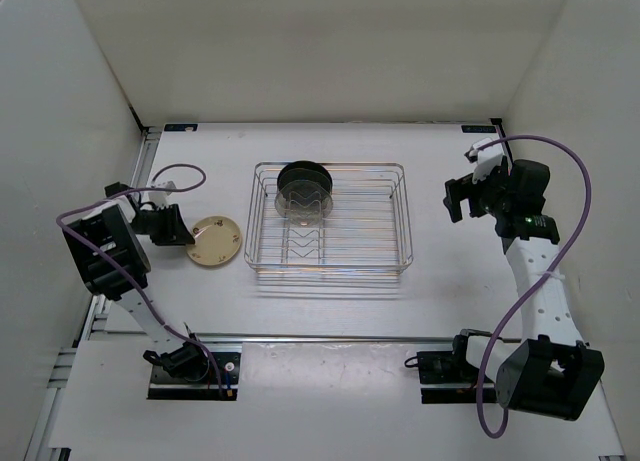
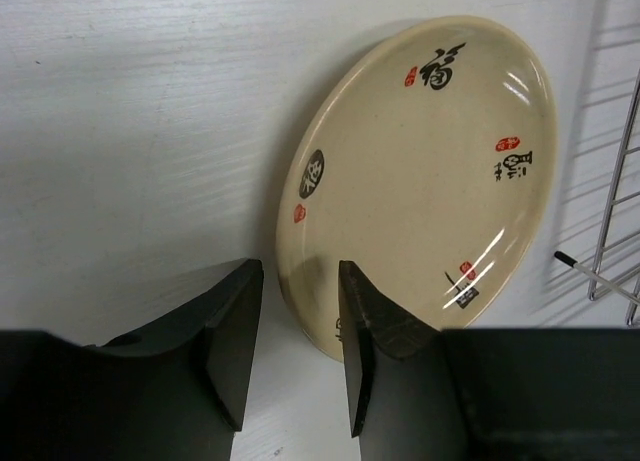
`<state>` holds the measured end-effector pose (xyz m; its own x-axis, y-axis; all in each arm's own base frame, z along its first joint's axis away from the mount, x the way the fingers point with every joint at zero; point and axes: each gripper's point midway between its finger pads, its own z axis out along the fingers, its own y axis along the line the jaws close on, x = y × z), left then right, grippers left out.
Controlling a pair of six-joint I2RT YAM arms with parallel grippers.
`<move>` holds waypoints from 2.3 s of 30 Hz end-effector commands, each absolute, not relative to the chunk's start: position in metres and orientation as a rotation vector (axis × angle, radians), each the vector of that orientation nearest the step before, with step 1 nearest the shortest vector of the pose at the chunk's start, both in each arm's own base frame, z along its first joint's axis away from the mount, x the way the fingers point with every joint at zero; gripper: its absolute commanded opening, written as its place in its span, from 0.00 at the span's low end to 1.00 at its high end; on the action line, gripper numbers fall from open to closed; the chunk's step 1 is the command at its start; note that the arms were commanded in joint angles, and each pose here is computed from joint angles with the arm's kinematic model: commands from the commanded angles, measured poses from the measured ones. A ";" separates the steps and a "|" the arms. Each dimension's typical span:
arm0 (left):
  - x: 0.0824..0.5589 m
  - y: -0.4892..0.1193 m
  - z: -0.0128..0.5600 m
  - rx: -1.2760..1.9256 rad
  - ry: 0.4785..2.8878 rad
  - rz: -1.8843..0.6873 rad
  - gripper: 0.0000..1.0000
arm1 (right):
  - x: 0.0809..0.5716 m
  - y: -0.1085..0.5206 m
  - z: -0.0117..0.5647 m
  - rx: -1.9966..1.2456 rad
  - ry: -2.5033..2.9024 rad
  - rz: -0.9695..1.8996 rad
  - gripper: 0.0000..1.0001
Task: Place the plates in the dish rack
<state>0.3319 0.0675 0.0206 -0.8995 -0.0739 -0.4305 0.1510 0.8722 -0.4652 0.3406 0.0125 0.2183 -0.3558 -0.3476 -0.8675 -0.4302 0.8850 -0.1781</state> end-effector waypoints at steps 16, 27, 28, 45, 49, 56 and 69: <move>0.328 0.069 0.017 0.131 2.641 -0.706 0.10 | 0.342 0.012 0.227 -0.537 1.925 0.096 1.00; 0.368 0.116 0.108 0.202 2.481 -0.300 0.10 | 0.340 0.013 0.224 -0.542 1.922 0.105 1.00; 0.370 0.114 0.129 0.226 2.458 -0.258 0.10 | 0.340 0.013 0.224 -0.542 1.922 0.105 1.00; 0.402 0.008 0.378 0.852 1.841 0.486 0.10 | 0.338 0.014 0.203 -0.562 1.959 0.124 1.00; 0.395 -0.043 0.390 1.027 1.673 0.598 0.10 | 0.336 0.015 0.192 -0.560 1.987 0.137 1.00; 0.384 -0.130 0.368 1.321 1.482 0.654 0.10 | 0.337 0.015 0.186 -0.560 1.995 0.141 1.00; 0.373 -0.219 0.319 1.604 1.234 0.635 0.10 | 0.335 0.015 0.182 -0.559 2.004 0.145 1.00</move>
<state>0.3711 -0.2112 0.3180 0.3192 0.9281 -0.1914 0.4606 0.0246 0.8873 0.3320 0.0140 0.1790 -0.4128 -0.3209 -0.8524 -0.4366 0.8911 -0.1240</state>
